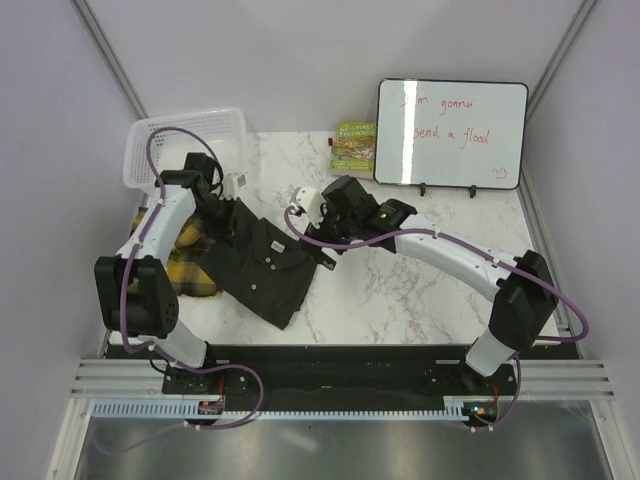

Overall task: Fold and stack the long sleeve shirts
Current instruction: Neatly place the folded shirt to the corner

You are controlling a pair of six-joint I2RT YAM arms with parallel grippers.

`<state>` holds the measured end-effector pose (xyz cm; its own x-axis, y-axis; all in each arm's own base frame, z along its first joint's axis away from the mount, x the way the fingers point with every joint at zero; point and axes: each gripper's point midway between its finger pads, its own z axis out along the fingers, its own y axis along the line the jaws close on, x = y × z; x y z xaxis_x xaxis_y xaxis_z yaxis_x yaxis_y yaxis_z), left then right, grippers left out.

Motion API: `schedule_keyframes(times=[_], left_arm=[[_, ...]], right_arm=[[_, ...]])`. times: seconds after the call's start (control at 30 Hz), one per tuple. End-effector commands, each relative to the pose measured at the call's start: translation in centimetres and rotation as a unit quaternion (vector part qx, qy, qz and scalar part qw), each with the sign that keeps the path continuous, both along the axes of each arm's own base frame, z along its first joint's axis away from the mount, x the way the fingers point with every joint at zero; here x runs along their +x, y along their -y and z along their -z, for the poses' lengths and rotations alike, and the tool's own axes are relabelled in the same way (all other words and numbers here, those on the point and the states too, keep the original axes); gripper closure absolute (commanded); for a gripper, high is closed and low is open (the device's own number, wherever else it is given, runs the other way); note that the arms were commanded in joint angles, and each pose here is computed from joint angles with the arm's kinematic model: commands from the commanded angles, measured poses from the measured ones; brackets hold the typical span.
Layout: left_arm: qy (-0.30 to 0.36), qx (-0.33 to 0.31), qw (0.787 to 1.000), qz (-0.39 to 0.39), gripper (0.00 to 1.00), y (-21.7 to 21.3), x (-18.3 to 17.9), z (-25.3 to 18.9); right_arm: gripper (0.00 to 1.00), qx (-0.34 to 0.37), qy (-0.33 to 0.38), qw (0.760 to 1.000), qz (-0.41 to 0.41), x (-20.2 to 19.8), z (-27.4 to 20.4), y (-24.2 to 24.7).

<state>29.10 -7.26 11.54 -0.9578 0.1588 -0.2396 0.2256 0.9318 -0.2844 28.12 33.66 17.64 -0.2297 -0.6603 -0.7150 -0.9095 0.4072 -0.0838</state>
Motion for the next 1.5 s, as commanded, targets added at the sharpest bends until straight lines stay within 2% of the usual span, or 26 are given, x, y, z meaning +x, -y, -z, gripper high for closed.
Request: schedule_keyframes(times=[0.0,0.27,0.53,1.03,1.3,1.47], left_arm=[[0.099,0.06,0.992,0.059,0.98,-2.8,1.4,-5.9],[0.147,0.102,0.982,0.059,0.98,-5.1,2.6,-9.5],[0.177,0.129,0.975,0.035,0.98,-7.9,2.1,-12.0],[0.224,0.125,0.966,0.017,0.98,-8.8,1.2,-16.5],[0.225,0.132,0.965,0.017,0.98,-9.6,2.0,-16.7],[0.203,0.131,0.97,0.007,0.98,-10.8,1.9,-14.6]], right_arm=[[0.02,0.014,-0.002,1.0,0.002,-0.5,-1.1,0.1],[0.02,0.016,0.0,1.0,0.001,-0.6,-1.3,0.2],[0.02,0.012,0.003,1.0,0.003,-0.6,-1.2,0.5],[0.02,0.005,0.006,1.0,0.004,-0.4,-1.1,0.7],[0.02,-0.001,0.004,1.0,0.006,-0.3,-0.7,0.8],[0.02,-0.006,0.001,1.0,0.005,-0.3,-0.4,0.8]])
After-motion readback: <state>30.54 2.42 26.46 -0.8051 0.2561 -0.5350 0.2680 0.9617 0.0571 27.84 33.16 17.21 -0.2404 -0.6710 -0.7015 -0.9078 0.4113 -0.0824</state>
